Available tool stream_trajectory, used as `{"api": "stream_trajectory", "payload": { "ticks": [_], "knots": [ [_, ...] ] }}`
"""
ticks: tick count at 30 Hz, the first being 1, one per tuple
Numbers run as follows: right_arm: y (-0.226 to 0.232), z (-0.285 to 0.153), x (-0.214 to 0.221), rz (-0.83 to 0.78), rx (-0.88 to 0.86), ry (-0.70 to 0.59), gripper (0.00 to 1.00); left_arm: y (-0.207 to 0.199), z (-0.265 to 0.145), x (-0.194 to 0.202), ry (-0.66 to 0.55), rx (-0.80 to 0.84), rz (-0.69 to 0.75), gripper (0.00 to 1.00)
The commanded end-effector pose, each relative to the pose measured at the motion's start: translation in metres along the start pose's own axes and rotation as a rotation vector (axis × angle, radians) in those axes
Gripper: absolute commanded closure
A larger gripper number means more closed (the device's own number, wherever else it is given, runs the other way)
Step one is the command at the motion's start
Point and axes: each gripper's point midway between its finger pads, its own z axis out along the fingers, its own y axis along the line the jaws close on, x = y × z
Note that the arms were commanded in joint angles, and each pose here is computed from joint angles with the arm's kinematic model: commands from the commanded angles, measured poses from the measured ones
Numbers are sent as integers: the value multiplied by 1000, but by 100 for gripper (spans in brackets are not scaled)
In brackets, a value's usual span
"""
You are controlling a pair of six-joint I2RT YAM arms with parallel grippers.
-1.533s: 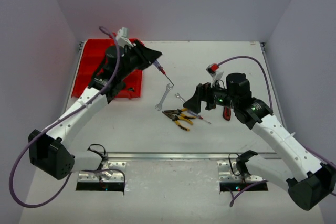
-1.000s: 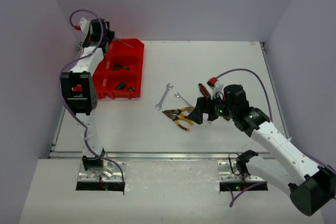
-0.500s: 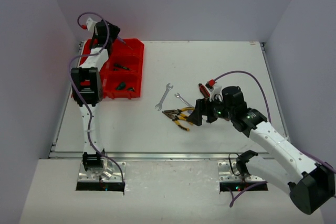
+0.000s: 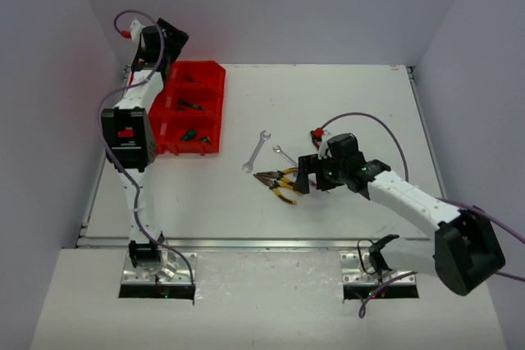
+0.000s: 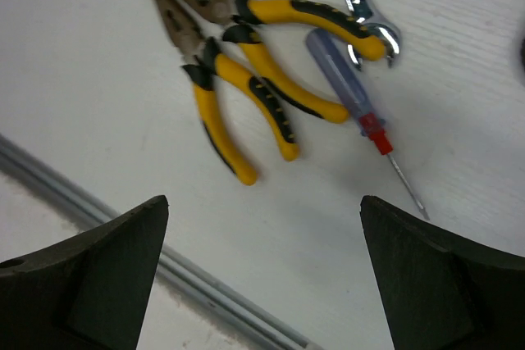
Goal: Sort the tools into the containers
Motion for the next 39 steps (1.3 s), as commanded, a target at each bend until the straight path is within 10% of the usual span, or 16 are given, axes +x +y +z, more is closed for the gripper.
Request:
{"api": "stream_trajectory", "payload": {
  "ticks": [1,12,29,39],
  "knots": [
    [-25,18,-36,-34,161,-41,1,-110,-128,-82,-66,232,21,0],
    [-68,44,-30,-220,335,171,68,-72,-360,-30,84,450,28,0],
    [-91,59,36,-135,399,380,55,42,-395,86,394,380,384,0],
    [-65,24,3,-46,422,148,52,57,-399,100,436,387,412,0]
  ]
}}
